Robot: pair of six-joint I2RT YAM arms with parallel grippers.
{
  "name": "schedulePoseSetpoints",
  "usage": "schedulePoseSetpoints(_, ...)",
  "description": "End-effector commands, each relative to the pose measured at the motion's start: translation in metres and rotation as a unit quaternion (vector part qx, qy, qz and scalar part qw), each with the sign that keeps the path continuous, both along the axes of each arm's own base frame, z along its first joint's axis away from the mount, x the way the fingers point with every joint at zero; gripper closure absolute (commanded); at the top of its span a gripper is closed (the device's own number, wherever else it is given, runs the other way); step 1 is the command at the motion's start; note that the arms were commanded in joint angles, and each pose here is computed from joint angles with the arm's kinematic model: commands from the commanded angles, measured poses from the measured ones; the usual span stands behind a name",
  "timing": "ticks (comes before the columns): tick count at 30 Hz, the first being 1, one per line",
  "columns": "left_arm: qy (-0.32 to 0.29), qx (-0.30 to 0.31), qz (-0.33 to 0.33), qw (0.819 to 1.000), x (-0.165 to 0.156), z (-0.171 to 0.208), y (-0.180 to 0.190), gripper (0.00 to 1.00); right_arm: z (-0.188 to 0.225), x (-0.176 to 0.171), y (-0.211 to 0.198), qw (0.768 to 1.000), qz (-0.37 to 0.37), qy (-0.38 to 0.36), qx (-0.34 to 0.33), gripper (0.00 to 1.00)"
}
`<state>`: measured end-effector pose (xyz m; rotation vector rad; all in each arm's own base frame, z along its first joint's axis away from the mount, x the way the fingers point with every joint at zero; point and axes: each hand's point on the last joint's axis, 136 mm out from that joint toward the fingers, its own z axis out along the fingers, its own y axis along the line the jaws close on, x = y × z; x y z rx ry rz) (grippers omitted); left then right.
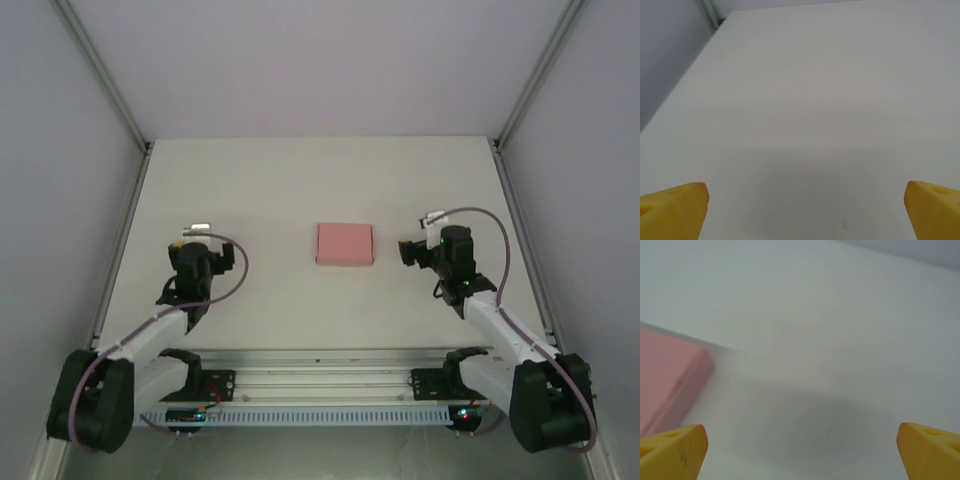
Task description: Assemble paper box
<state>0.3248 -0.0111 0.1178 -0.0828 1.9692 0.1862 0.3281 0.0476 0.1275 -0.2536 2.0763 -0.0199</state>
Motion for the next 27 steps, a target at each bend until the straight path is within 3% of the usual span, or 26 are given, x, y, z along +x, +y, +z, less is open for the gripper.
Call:
schedulePoseSetpoints(1, -0.108, 0.007, 0.015, 0.994, 0.021, 0.038, 0.019, 0.0, -0.004, 0.009, -0.017, 0.996, -0.055, -0.051, 0.045, 0.01)
schedulePoseSetpoints(4, -0.118, -0.004, 0.011, 0.993, 0.028, 0.022, 0.027, 0.0, -0.009, 0.012, -0.009, 0.993, -0.015, -0.109, 0.044, 0.01)
schedulePoseSetpoints(9, -0.117, 0.007, -0.025, 0.993, 0.046, -0.006, 0.02, 0.0, -0.011, 0.029, -0.018, 0.989, -0.031, -0.143, 0.029, 0.01)
schedulePoseSetpoints(12, -0.084, -0.011, -0.023, 0.996, 0.049, -0.013, 0.023, 0.01, -0.039, 0.041, -0.028, 0.992, -0.034, -0.111, 0.041, 0.01)
schedulePoseSetpoints(14, -0.096, -0.033, -0.001, 0.995, 0.055, -0.012, 0.038, 0.01, -0.034, 0.051, -0.036, 0.988, -0.06, -0.126, 0.07, 0.01)
schedulePoseSetpoints(16, -0.058, -0.057, 0.012, 0.997, 0.059, -0.02, 0.047, 0.0, -0.046, 0.057, -0.052, 0.992, -0.081, -0.059, 0.072, 0.01)
schedulePoseSetpoints(27, -0.05, -0.045, -0.008, 0.998, 0.066, -0.02, 0.038, 0.0, -0.046, 0.064, -0.05, 0.991, -0.089, -0.06, 0.077, 0.01)
